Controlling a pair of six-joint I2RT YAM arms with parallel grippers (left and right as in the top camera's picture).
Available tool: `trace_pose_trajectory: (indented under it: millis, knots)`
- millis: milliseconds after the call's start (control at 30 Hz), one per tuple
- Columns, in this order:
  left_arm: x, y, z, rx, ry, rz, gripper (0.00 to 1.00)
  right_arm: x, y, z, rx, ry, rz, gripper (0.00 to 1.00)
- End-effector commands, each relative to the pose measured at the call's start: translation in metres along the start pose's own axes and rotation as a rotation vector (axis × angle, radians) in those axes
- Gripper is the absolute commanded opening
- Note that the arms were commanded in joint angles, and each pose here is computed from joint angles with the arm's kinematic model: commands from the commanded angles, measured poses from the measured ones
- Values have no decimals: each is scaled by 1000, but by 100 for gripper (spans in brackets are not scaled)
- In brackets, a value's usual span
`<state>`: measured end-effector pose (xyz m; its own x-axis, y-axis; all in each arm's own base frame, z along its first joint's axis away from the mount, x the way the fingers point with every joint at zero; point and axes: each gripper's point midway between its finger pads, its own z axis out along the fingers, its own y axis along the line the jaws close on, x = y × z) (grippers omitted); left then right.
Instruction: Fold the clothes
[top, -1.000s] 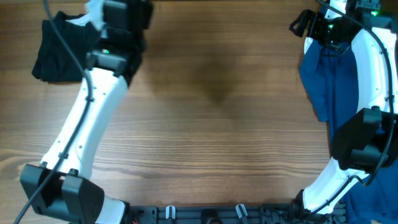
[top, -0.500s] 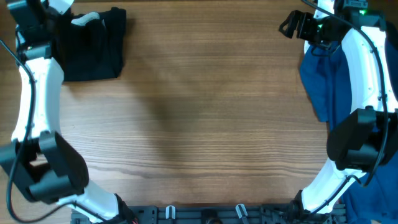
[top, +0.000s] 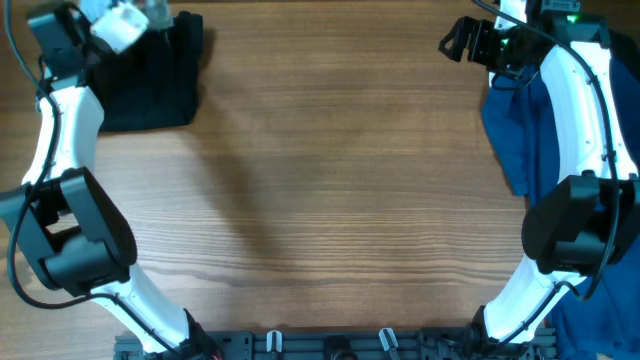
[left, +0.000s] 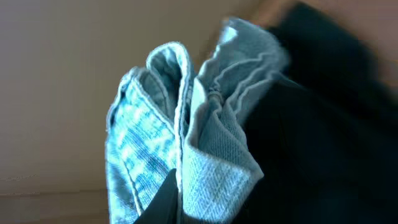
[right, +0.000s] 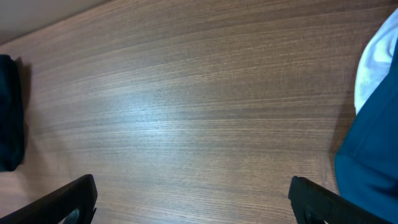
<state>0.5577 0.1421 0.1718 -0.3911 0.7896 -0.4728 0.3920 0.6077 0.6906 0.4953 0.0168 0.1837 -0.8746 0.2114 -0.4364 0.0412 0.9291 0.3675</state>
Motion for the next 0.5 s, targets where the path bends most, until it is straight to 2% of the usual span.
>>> trace_pose_trajectory:
  millis: [0, 33, 167, 200, 267, 400, 467]
  knots:
    - [5, -39, -5, 167, 45, 3, 34, 4, -1, 9, -6, 22, 16, 100]
    - [9, -57, -9, 240, 59, -10, 100, 4, -1, 9, -6, 20, 15, 100]
    - [-13, -109, -26, 477, -37, -91, 100, 2, 1, 10, -10, 13, 14, 100]
    - [-26, -118, -30, 528, -77, -181, 100, 3, 2, 10, -11, 14, 14, 100]
    - [-53, -129, -36, 610, -99, -457, 100, 4, 3, 10, -11, 18, 12, 100]
    - [-86, -136, -41, 685, -3, -964, 100, 3, 3, 10, -11, 16, 9, 100]
    - [-95, -137, -44, 692, 10, -1032, 100, 3, 3, 10, -11, 16, -11, 99]
